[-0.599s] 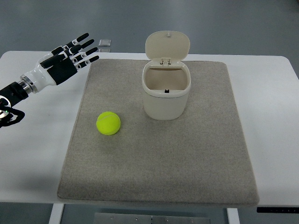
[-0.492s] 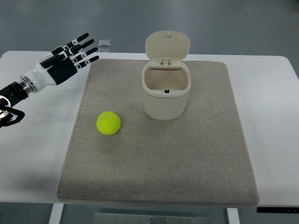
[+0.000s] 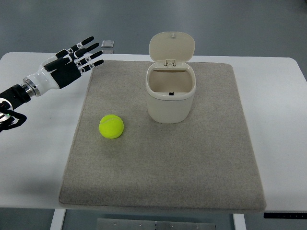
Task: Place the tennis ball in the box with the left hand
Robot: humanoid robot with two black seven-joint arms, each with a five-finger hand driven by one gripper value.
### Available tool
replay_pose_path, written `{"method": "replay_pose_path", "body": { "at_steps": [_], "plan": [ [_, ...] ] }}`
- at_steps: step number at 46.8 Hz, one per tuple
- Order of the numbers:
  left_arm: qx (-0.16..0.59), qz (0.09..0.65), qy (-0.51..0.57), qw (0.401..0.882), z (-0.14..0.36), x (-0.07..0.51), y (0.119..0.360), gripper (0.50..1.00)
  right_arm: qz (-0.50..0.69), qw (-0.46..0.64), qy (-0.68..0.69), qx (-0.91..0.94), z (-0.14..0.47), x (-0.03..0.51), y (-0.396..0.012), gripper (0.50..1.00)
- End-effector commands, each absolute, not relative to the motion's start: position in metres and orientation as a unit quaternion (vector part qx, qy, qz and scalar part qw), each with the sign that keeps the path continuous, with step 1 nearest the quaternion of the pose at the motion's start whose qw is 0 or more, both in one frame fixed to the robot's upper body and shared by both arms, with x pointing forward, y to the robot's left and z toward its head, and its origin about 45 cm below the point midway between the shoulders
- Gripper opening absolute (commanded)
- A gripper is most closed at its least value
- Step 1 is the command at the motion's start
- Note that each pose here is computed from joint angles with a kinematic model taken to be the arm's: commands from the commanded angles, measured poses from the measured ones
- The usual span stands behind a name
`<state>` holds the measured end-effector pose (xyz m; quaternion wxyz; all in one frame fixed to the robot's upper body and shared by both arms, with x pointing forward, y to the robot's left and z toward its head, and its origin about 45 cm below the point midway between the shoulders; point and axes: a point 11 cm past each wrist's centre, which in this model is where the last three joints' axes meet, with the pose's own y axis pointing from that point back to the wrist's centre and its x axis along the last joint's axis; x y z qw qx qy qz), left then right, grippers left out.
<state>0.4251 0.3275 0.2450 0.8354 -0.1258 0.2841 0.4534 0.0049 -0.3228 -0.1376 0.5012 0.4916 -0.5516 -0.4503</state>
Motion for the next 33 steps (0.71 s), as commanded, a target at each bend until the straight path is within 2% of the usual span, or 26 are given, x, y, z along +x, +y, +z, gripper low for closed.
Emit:
{"method": "replay_pose_path", "body": {
  "at_steps": [1,8,16,21,33],
  "plan": [
    [-0.130,0.454,0.282,0.835,0.246,0.425,0.329,0.994,-0.450,0.501,-0.552,0.492,-0.138,0.005,-0.323,0.913],
    [-0.113,0.450,0.270,0.843,0.242,0.420,0.333,0.994,-0.450,0.501,-0.552,0.492,-0.138,0.005,-0.323,0.911],
    [-0.003,0.455,0.179,0.872,0.243,0.416,0.347,0.994,-0.451,0.501,-0.552,0.491,-0.138,0.005,-0.323,0.911],
    [0.038,0.449,0.114,0.886,0.246,0.414,0.351,0.992,-0.451,0.501,-0.552,0.491,-0.138,0.005,-0.323,0.913],
    [0.163,0.367,-0.063,0.914,0.263,0.398,0.345,0.992,-0.451,0.501,-0.552,0.491,-0.138,0.005,-0.323,0.913]
  ]
}}
